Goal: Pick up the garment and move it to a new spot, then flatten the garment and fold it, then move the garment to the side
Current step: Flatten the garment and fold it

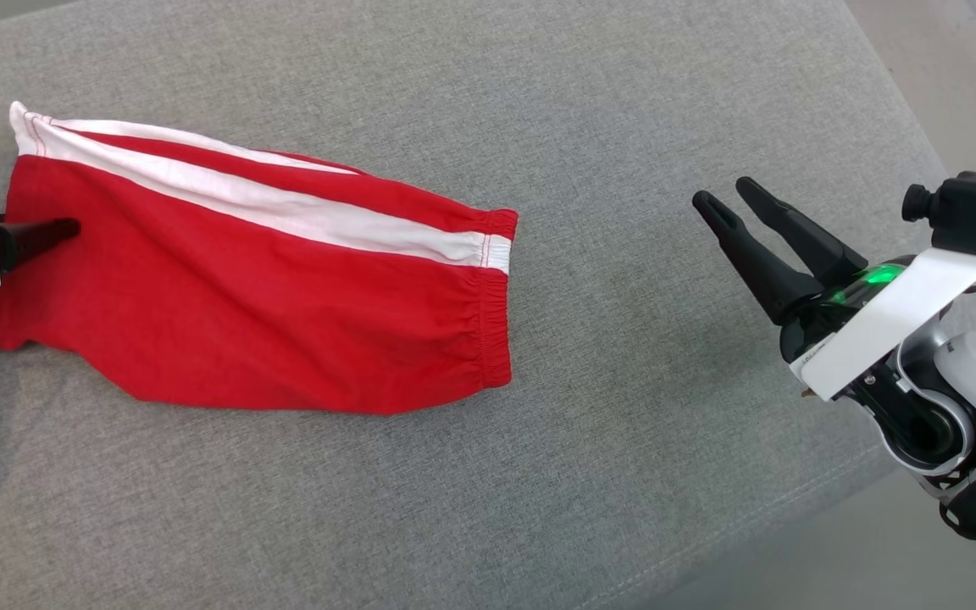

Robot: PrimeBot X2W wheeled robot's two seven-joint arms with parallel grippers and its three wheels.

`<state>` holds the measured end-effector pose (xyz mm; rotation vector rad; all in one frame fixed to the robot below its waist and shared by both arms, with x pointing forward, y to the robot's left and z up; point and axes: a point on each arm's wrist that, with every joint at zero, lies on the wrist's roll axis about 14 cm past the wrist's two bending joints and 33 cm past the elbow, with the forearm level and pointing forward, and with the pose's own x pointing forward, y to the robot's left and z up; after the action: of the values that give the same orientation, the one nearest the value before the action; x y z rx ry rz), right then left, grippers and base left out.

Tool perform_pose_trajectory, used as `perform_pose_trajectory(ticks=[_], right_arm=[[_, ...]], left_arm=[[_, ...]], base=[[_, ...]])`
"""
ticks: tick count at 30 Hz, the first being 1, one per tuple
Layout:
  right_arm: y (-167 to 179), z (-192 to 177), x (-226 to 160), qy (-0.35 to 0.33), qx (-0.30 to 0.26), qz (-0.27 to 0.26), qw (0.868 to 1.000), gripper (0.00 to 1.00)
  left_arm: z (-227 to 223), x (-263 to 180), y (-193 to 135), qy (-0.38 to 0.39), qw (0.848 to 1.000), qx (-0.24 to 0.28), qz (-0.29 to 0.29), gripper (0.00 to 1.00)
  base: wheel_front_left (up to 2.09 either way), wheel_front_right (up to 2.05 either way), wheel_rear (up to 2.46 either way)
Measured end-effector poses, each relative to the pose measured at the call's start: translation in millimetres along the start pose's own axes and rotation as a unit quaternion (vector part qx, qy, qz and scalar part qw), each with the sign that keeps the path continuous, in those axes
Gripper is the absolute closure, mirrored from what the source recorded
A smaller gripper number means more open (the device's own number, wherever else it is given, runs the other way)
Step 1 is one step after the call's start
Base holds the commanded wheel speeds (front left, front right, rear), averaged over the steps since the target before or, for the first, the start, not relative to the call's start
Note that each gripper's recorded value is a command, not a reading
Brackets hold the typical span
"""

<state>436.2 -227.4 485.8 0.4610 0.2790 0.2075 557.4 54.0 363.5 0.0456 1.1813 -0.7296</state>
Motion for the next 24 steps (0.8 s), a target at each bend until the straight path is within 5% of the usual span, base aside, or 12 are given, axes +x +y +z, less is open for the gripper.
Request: perform_pose_trajectory(ticks=[8, 9, 11, 24], right_arm=[[-1.5, -7.4, -2.7, 0.004, 0.012, -0.008, 1.0, 0.0], [-0.5, -7.8, -2.5, 0.004, 0.013, -0.007, 1.0, 0.0], [-0.6, -8.2, -3.0, 0.004, 0.014, -0.008, 1.0, 0.0], [17.5, -13.4, -3.2, 0.013, 0.013, 0.014, 1.0, 0.0]], left_arm=[[-4.2, 6.6, -8.4, 0.012, 1.0, -0.018, -0.022, 0.0], [-5.5, 7.0, -15.4, 0.016, 0.999, -0.03, -0.039, 0.38], [-7.9, 5.9, -22.8, 0.021, 0.998, -0.03, -0.051, 1.0], [-34.5, -25.2, -15.0, 0.032, 0.999, -0.019, -0.013, 1.0]], base=[[0.0, 0.0, 0.0], [0.0, 0.0, 0.0], [0.0, 0.0, 0.0], [0.0, 0.0, 0.0]])
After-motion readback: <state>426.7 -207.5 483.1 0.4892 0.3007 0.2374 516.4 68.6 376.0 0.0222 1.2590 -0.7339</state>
